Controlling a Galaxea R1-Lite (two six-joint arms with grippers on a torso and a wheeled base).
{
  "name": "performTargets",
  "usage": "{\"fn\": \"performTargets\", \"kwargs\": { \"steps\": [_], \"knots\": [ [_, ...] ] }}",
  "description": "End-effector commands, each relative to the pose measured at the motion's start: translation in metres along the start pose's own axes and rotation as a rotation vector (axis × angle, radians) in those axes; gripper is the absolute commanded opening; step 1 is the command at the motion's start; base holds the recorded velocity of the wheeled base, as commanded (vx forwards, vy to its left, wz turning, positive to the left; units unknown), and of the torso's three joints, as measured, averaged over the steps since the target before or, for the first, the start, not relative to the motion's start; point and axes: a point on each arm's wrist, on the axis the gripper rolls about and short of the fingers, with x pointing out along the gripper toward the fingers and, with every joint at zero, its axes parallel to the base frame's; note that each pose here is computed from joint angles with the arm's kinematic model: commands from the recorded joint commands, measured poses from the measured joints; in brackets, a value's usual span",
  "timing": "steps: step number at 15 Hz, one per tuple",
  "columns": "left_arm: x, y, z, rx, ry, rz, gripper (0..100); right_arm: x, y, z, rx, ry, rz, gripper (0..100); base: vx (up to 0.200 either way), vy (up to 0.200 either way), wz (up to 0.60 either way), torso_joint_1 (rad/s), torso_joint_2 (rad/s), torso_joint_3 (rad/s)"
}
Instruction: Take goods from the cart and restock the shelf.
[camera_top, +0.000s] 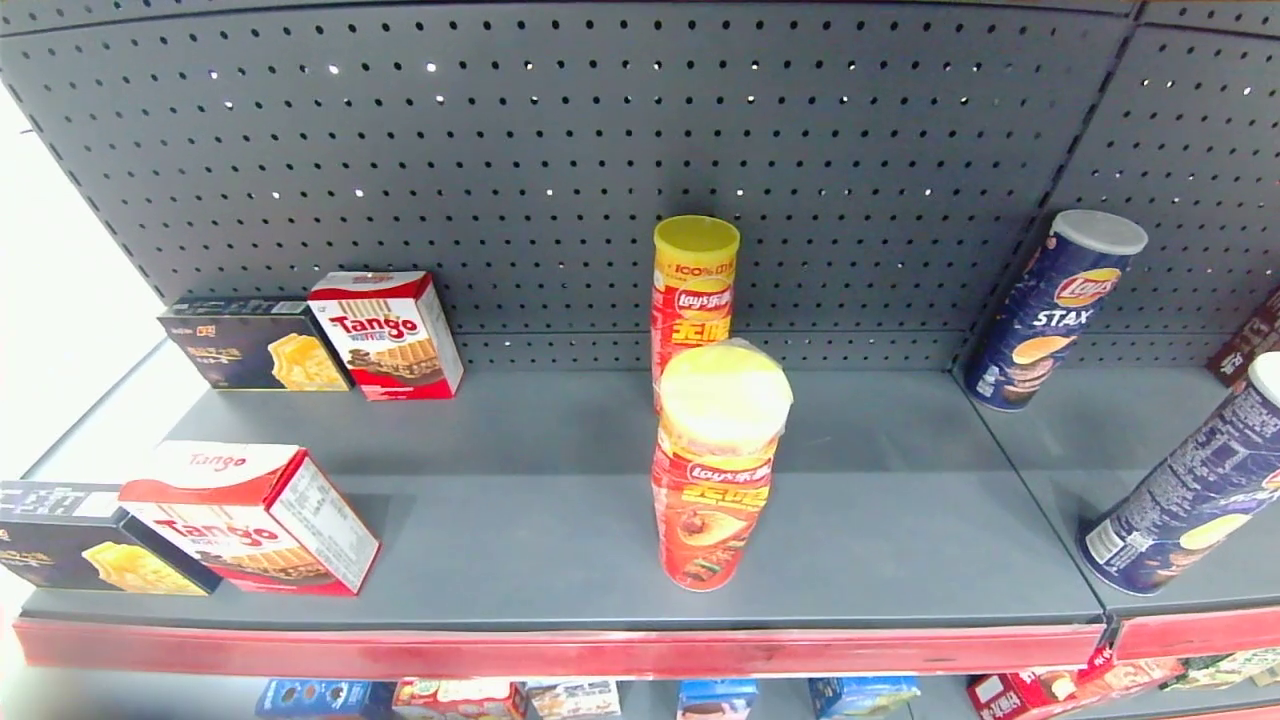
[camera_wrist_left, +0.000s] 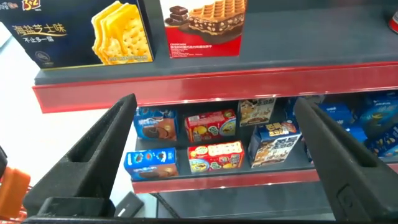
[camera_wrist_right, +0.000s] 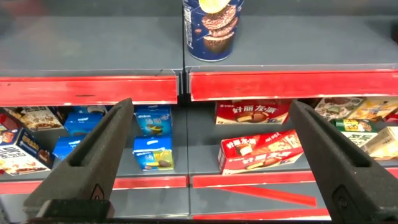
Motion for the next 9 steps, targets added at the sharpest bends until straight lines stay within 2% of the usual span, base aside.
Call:
{"fn": "performTargets", "kwargs": {
  "steps": [1,9],
  "knots": [
    [0.0002,0.0000,0.0000,0.000,0.002,0.001,100,0.0000,0.0000,0.0000,0.000,0.001,0.000,100,0.000,0.000,0.00,0.000,0.00,0.000],
    [0.0002,0.0000,-0.0005,0.000,0.002,0.002,100,0.0000,0.0000,0.0001,0.003,-0.001,0.001,100,0.000,0.000,0.00,0.000,0.00,0.000]
  ]
}}
